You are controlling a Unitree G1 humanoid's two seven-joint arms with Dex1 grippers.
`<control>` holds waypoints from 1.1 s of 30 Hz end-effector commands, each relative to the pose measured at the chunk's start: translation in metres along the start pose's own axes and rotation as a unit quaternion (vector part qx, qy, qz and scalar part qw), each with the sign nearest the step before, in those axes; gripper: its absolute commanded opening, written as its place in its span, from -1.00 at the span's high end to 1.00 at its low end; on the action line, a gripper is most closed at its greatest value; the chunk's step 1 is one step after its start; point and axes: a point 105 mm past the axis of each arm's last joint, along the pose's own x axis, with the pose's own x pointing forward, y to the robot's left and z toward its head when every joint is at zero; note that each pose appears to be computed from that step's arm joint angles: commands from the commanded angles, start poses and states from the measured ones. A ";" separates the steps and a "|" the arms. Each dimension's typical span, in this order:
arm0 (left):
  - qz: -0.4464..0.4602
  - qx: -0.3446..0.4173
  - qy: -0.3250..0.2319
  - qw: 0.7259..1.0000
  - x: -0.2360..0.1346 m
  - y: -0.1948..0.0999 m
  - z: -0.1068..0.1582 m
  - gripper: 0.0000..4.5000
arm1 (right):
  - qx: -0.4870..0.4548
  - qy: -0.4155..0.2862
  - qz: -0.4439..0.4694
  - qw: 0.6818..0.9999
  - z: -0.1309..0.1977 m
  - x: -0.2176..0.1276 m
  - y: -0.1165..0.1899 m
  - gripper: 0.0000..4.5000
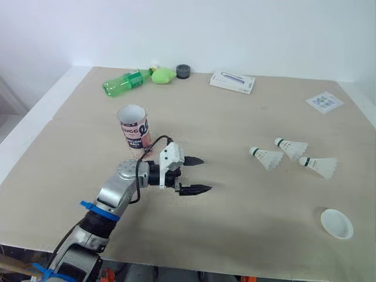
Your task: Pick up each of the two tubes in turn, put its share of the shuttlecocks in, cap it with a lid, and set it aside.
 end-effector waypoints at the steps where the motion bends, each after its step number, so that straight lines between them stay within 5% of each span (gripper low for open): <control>1: 0.017 0.010 -0.007 1.000 0.004 0.010 0.014 -1.00 | 0.014 -0.026 -0.002 1.000 0.004 0.000 0.005 -0.38; 15: 0.031 0.053 -0.087 0.994 0.018 0.014 0.049 -1.00 | 0.063 0.003 0.001 0.998 -0.038 0.012 0.016 -0.38; 33: -0.003 0.132 -0.109 0.985 0.027 0.009 0.049 -1.00 | 0.086 0.024 0.005 0.996 -0.046 0.027 0.023 -0.38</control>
